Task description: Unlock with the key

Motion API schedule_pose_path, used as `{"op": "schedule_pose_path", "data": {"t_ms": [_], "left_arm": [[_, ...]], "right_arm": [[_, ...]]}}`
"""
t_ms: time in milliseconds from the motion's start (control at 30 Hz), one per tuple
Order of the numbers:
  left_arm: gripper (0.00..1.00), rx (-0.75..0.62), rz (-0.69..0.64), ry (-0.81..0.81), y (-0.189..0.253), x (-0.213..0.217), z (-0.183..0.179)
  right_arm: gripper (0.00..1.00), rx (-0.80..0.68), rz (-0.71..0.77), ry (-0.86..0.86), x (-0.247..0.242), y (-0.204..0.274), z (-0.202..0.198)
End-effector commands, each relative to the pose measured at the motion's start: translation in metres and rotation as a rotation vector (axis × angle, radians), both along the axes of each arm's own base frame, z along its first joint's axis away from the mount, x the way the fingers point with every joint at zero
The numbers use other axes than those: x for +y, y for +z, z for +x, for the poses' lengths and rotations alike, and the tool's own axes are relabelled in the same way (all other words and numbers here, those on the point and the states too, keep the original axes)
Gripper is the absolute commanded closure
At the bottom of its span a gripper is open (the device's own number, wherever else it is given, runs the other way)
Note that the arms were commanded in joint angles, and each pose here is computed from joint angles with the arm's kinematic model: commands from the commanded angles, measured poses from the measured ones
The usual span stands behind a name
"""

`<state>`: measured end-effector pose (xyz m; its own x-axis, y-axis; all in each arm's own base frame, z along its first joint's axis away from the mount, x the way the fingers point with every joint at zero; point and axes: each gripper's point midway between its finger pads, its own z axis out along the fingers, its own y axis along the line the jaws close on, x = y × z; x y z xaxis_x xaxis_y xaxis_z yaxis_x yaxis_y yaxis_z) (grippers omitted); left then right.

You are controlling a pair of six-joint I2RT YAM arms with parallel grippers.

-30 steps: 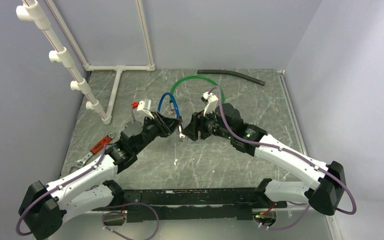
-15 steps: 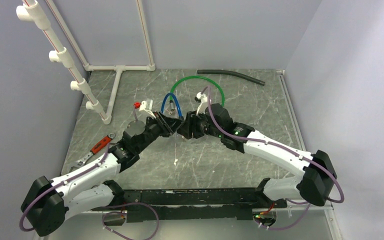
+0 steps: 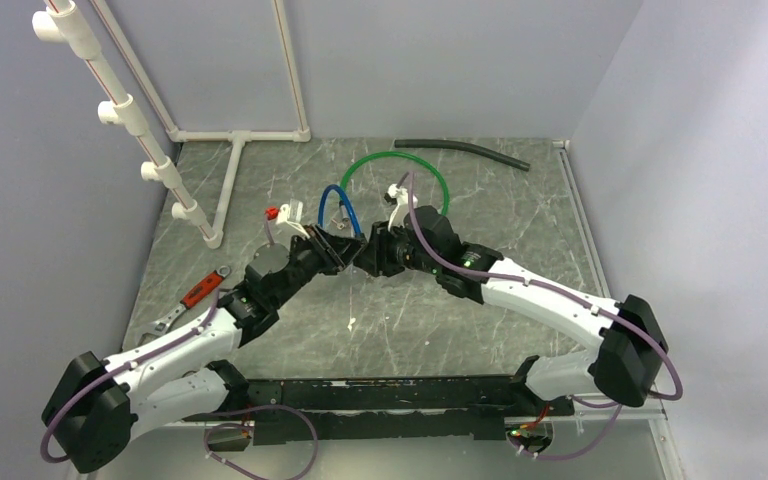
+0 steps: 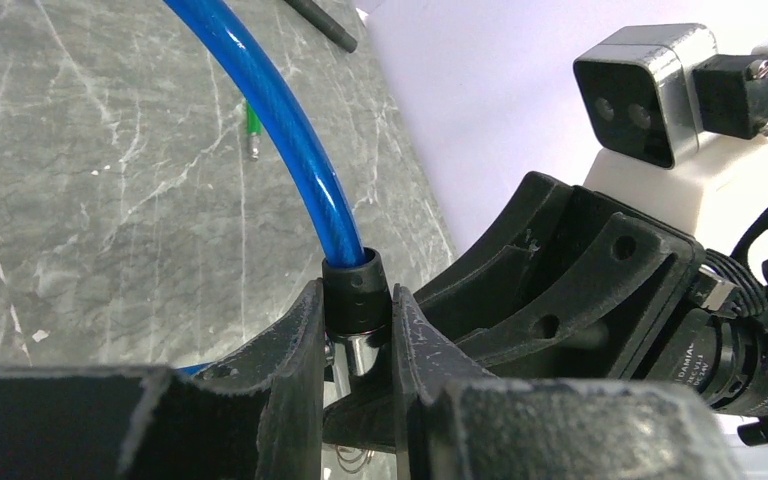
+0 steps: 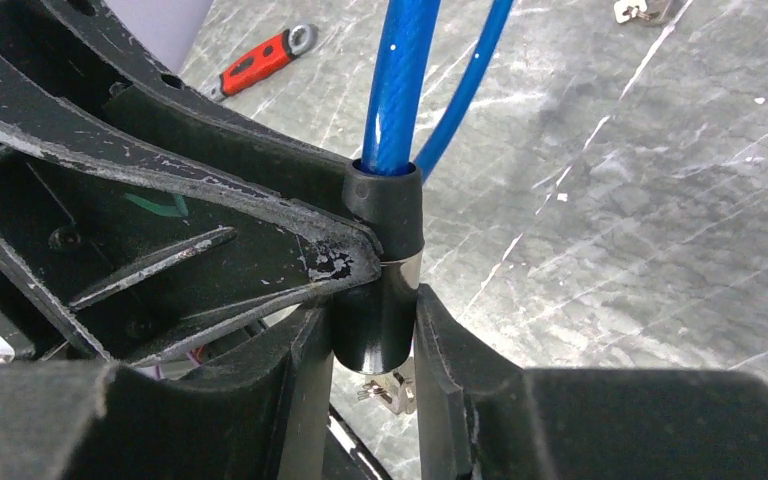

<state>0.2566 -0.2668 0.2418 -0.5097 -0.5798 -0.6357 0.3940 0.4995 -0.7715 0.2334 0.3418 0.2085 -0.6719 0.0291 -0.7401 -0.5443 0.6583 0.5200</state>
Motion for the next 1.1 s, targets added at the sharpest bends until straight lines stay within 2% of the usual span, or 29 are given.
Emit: {"op": "schedule_pose_path", "data": {"t_ms": [0, 100, 233, 267, 333, 400, 433, 500, 600, 700, 800, 933, 1067], "left_arm": [[1.00, -0.079, -0.077, -0.031, 0.030, -0.003, -0.006], [1.00, -0.076, -0.063, -0.030, 0.028, -0.002, -0.007], [1.00, -0.069, -0.015, -0.057, 0.023, -0.004, -0.010], [0.97, -0.058, 0.003, -0.059, 0.020, -0.004, -0.011], [0.80, -0.043, 0.032, -0.049, 0.013, 0.001, -0.012], [0.52, -0.040, 0.053, -0.044, 0.010, 0.005, -0.015], [0.41, -0.040, 0.063, -0.030, 0.010, 0.010, -0.016], [0.27, -0.034, 0.100, 0.022, 0.009, 0.021, -0.014], [0.13, -0.028, 0.157, 0.073, 0.008, 0.036, -0.014], [0.05, -0.016, 0.224, 0.113, 0.011, 0.051, -0.016], [0.02, 0.046, 0.316, 0.183, 0.002, 0.074, -0.020], [0.01, 0.242, 0.452, 0.348, -0.027, 0.120, -0.031], [0.01, 0.383, 0.492, 0.421, -0.045, 0.143, -0.049]], "right_arm": [[0.91, -0.036, 0.007, -0.037, 0.005, 0.008, 0.016], [1.00, -0.023, -0.004, -0.037, 0.005, 0.002, 0.016], [1.00, -0.023, -0.011, -0.043, 0.003, 0.000, 0.016], [1.00, -0.025, -0.011, -0.047, 0.001, 0.001, 0.016], [1.00, -0.027, -0.017, -0.052, -0.001, 0.000, 0.016], [1.00, -0.026, -0.027, -0.056, -0.003, -0.003, 0.015], [1.00, -0.024, -0.032, -0.058, -0.004, -0.005, 0.015], [1.00, -0.021, -0.039, -0.066, -0.006, -0.007, 0.015], [1.00, -0.022, -0.036, -0.070, -0.008, -0.008, 0.014], [1.00, -0.025, -0.036, -0.081, -0.010, -0.008, 0.015], [1.00, -0.023, -0.044, -0.085, -0.011, -0.011, 0.015], [1.00, -0.034, -0.054, -0.133, -0.019, -0.013, 0.020], [1.00, -0.040, -0.035, -0.168, -0.026, -0.014, 0.020]]}}
